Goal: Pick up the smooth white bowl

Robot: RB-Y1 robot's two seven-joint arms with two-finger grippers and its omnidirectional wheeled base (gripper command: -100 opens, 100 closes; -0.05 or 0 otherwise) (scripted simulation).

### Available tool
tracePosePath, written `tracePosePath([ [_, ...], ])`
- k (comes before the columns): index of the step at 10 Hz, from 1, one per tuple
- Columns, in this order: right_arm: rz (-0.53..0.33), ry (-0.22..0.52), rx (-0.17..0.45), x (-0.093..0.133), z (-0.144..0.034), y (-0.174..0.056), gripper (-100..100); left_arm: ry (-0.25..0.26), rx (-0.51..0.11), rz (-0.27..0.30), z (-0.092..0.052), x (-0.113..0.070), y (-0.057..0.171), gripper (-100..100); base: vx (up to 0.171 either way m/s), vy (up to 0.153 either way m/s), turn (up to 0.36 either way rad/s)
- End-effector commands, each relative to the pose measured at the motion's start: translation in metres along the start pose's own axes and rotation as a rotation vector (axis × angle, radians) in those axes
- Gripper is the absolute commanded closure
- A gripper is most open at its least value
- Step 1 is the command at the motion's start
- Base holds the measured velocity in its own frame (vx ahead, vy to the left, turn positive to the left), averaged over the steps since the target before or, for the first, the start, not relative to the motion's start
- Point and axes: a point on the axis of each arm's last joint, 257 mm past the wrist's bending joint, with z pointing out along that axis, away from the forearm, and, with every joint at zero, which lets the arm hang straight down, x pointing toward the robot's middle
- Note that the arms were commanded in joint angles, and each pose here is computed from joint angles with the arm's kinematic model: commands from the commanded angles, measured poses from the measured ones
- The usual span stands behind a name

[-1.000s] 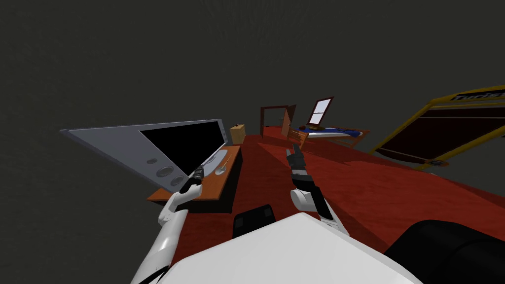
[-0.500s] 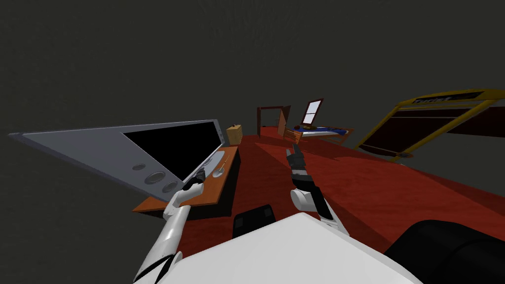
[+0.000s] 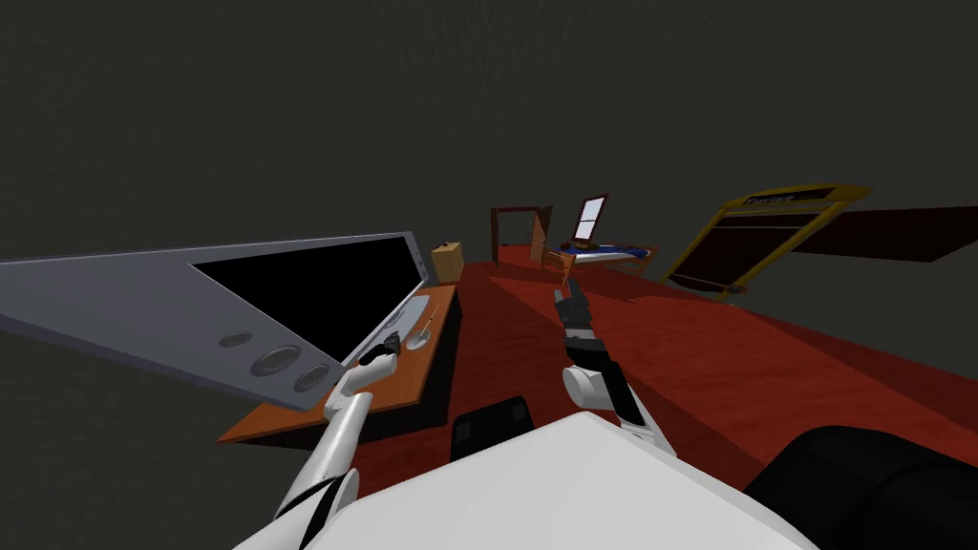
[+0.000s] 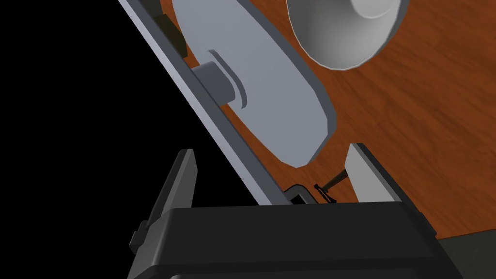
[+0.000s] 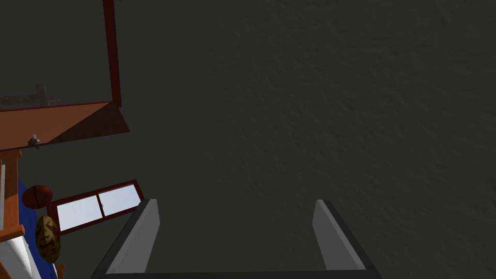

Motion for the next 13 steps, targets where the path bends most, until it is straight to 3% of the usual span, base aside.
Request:
tracePosePath([
  [1,0.0,0.0,0.0,0.0,0.0,0.0,0,0.008,-0.071,-0.024,0.005,0.004,0.017,-100,0.038,0.084,-0.294],
  [4,0.0,0.0,0.0,0.0,0.0,0.0,0,0.011,-0.143,-0.039,0.009,0.006,0.043,-100,0.022,0.06,-0.094],
  [8,0.0,0.0,0.0,0.0,0.0,0.0,0,0.026,-0.292,-0.078,0.011,0.015,0.092,-100,0.031,0.083,-0.146],
  [9,0.0,0.0,0.0,0.0,0.0,0.0,0,0.026,-0.292,-0.078,0.011,0.015,0.092,-100,0.027,0.05,-0.069],
  [12,0.0,0.0,0.0,0.0,0.0,0.0,0,0.039,-0.42,-0.108,0.005,0.025,0.138,-100,0.042,0.09,-0.167],
  [13,0.0,0.0,0.0,0.0,0.0,0.0,0,0.039,-0.42,-0.108,0.005,0.025,0.138,-100,0.045,0.078,-0.052],
])
